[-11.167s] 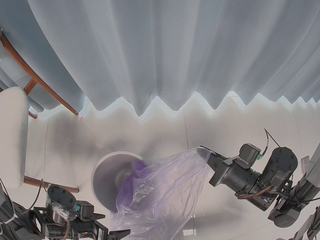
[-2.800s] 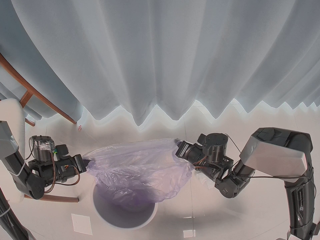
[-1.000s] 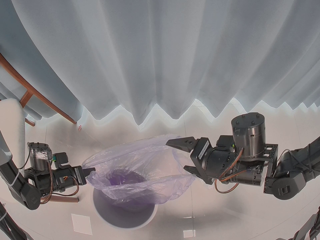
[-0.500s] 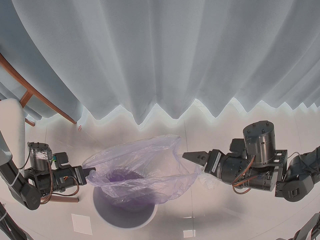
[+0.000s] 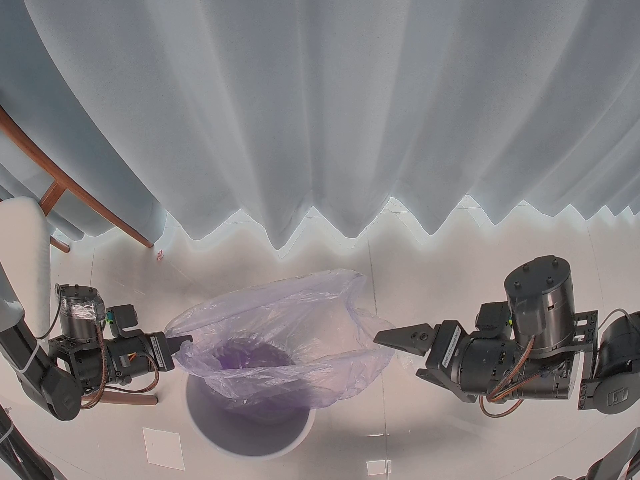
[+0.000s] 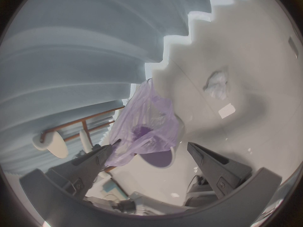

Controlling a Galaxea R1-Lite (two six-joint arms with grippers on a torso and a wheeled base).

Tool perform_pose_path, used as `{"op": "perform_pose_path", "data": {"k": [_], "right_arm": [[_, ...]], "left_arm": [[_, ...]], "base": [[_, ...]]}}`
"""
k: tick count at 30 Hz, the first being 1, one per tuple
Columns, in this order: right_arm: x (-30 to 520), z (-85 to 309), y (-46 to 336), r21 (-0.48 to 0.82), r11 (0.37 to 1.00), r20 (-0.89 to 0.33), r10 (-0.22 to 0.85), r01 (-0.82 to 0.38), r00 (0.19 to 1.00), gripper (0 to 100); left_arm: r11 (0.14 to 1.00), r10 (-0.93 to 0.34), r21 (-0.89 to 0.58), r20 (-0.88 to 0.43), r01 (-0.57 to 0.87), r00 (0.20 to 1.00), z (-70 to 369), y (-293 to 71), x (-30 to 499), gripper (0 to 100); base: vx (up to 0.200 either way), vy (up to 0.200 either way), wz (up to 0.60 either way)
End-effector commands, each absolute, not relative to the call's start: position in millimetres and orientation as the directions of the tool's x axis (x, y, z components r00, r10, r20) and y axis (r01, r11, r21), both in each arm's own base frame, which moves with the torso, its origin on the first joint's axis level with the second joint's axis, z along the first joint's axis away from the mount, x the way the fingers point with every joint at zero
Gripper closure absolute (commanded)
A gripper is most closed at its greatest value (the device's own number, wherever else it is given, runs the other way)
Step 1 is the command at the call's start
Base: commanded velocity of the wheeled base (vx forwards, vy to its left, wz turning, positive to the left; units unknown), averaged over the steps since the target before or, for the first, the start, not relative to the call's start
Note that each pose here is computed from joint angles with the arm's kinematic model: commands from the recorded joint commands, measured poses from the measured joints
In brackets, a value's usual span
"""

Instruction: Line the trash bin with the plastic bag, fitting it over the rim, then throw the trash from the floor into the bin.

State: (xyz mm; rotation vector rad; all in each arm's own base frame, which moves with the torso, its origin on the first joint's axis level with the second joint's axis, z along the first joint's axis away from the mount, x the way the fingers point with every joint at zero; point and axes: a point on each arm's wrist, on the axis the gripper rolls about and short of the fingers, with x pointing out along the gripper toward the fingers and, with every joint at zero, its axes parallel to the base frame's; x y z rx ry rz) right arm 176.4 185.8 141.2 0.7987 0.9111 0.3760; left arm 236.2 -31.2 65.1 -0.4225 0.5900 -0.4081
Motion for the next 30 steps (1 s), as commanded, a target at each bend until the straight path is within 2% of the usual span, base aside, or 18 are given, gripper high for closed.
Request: {"op": "perform_pose_path", "data": {"k": [1,7,23,30], "right_arm": [[173,153,197,0.820,0.567,-0.517,0.675,0.078,0.526,0],[179,144,208,0.834,0.528,-0.535,0.708,0.158,0.461,0],[218,134,264,0.846,0.492,-0.529,0.732,0.204,0.429,0],[222,116,279,0.827,0.511,-0.561,0.723,0.235,0.403,0]], "left_arm": [[0.837,-0.480,-0.488,-0.439,0.247,0.760,66,-31,236,100],[0.840,-0.481,-0.482,-0.448,0.249,0.754,64,-31,236,100],[0.844,-0.482,-0.469,-0.452,0.260,0.751,63,-31,232,100],[0.844,-0.482,-0.469,-0.452,0.260,0.751,63,-31,232,100]], "base": [[0.000,0.000,0.00],[0.000,0.000,0.00],[0.000,0.000,0.00],[0.000,0.000,0.00]]}}
